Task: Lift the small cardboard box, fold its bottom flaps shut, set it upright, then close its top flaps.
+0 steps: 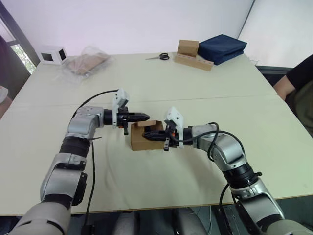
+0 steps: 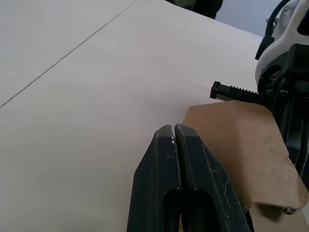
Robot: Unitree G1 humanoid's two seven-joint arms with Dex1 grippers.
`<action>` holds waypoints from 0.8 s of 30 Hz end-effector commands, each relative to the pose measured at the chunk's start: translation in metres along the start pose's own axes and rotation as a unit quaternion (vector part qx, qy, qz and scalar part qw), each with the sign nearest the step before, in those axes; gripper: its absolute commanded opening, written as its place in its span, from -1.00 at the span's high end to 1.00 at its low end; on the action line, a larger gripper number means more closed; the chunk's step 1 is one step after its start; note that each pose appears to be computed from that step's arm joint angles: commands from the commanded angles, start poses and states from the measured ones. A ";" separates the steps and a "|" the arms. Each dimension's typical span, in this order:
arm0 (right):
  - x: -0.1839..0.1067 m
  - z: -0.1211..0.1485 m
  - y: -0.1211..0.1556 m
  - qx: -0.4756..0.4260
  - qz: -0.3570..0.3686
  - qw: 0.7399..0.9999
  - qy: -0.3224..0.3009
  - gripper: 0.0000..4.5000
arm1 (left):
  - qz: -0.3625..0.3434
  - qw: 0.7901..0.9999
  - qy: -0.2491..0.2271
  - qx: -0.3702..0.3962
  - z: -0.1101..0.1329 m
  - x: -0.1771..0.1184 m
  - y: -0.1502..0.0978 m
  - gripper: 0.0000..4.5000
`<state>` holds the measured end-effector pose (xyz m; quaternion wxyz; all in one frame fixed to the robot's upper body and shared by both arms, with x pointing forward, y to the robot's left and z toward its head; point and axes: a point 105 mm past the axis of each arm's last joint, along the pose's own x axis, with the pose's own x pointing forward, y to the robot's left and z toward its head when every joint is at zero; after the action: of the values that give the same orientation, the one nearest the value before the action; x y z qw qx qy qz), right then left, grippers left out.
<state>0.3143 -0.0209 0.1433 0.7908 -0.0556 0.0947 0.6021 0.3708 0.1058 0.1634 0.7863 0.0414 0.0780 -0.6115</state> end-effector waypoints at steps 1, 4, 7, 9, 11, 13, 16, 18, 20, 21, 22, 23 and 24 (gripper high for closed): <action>-0.002 0.002 -0.001 -0.009 -0.002 1.000 0.006 1.00 | -0.013 1.000 -0.001 0.022 0.010 -0.004 -0.007 0.98; -0.005 0.005 -0.003 -0.012 -0.006 1.000 0.004 1.00 | -0.028 0.999 0.017 0.031 0.004 -0.005 -0.016 0.98; -0.007 0.007 -0.003 -0.013 -0.008 1.000 0.002 1.00 | -0.028 0.999 0.030 0.034 -0.002 -0.007 -0.020 0.98; -0.007 0.008 -0.004 -0.016 -0.009 1.000 0.002 1.00 | -0.028 0.998 0.038 0.036 -0.006 -0.010 -0.022 0.98; -0.008 0.008 -0.004 -0.017 -0.009 1.000 0.002 1.00 | -0.023 0.998 0.042 0.038 -0.009 -0.012 -0.022 0.98; -0.009 0.009 -0.003 -0.018 -0.008 1.000 0.001 1.00 | -0.013 0.998 0.041 0.036 -0.011 -0.015 -0.019 0.98; -0.011 0.012 -0.002 -0.022 -0.006 1.000 0.000 1.00 | 0.002 0.999 0.037 0.032 -0.011 -0.018 -0.016 0.98; -0.014 0.015 -0.002 -0.024 -0.005 1.000 -0.005 1.00 | 0.014 0.999 0.034 0.032 -0.009 -0.018 -0.012 0.98; -0.016 0.019 -0.002 -0.026 -0.004 1.000 -0.011 1.00 | 0.028 0.999 0.027 0.032 -0.007 -0.018 -0.008 0.98; -0.017 0.020 -0.002 -0.027 -0.003 1.000 -0.012 1.00 | 0.031 0.999 0.025 0.031 -0.006 -0.017 -0.006 0.98; -0.018 0.021 -0.002 -0.027 -0.003 1.000 -0.012 1.00 | 0.031 0.999 0.025 0.032 -0.006 -0.017 -0.006 0.98; -0.018 0.021 -0.002 -0.027 -0.004 1.000 -0.012 1.00 | 0.032 0.999 0.021 0.032 -0.005 -0.017 -0.005 0.98; -0.019 0.021 -0.003 -0.027 -0.005 1.000 -0.011 1.00 | 0.034 0.999 0.013 0.031 -0.001 -0.016 -0.004 0.98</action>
<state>0.3140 -0.0342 0.1493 0.7911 -0.0621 0.0994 0.6004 0.3601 0.1211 0.1591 0.8006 0.0763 0.0779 -0.5892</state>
